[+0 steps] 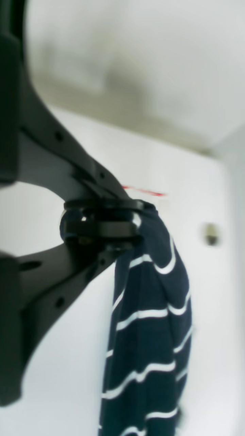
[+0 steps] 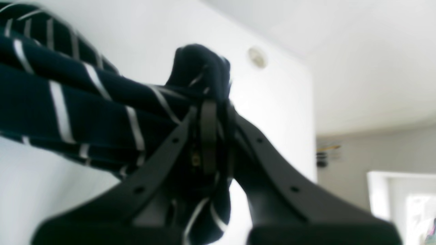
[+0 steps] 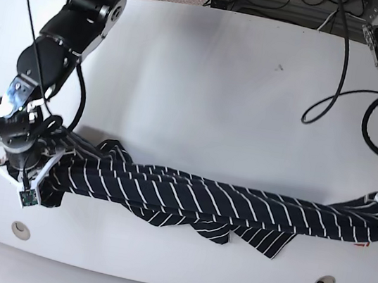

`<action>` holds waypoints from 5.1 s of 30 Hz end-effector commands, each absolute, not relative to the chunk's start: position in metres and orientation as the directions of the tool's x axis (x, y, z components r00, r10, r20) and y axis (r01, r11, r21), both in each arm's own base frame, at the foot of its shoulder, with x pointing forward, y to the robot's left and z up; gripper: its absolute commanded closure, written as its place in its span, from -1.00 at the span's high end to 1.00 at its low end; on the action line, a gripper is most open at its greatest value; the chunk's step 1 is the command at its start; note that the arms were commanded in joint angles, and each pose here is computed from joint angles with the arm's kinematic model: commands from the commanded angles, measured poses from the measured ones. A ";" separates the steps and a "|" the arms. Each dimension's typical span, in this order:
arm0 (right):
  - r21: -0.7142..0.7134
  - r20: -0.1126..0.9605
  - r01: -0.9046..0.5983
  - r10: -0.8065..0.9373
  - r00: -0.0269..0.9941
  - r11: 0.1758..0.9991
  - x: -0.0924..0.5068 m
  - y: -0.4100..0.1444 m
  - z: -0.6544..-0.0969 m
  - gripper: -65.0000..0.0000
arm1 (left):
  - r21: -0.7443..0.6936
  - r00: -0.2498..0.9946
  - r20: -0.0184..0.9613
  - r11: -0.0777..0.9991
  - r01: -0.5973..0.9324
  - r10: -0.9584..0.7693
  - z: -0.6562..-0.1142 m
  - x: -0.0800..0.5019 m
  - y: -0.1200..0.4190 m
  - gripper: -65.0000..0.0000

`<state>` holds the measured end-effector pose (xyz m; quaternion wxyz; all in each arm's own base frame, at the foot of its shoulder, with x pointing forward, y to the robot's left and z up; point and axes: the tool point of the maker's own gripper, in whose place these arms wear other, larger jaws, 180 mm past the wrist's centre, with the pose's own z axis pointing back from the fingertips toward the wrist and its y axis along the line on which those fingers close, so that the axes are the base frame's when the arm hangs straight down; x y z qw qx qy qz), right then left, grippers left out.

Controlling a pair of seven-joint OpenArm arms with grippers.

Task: Fold the T-shirt properly
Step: 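Lift the shirt with both grippers and stretch it apart, then lay the stretched shirt flat, right gripper regrasping its edge, then lift the shirt with both grippers, swing it and lay it flat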

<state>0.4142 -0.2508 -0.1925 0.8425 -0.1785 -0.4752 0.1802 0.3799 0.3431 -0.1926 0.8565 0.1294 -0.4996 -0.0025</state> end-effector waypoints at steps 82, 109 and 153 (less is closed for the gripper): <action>0.064 0.709 -0.399 0.240 0.663 0.915 0.442 -0.154 -0.363 0.74 | 0.292 0.832 0.516 0.955 0.053 -0.204 -0.347 0.210 0.363 -1.00; 0.143 0.695 -0.474 0.253 0.673 0.869 0.436 -0.099 -0.385 -1.00 | 0.299 0.830 0.516 0.953 0.058 -0.212 -0.345 0.211 0.364 -1.00; -0.675 0.731 -0.011 0.671 0.127 0.737 0.494 -0.237 0.101 -1.00 | 0.299 -0.075 0.948 0.944 -0.137 -0.311 0.051 0.421 0.282 -1.00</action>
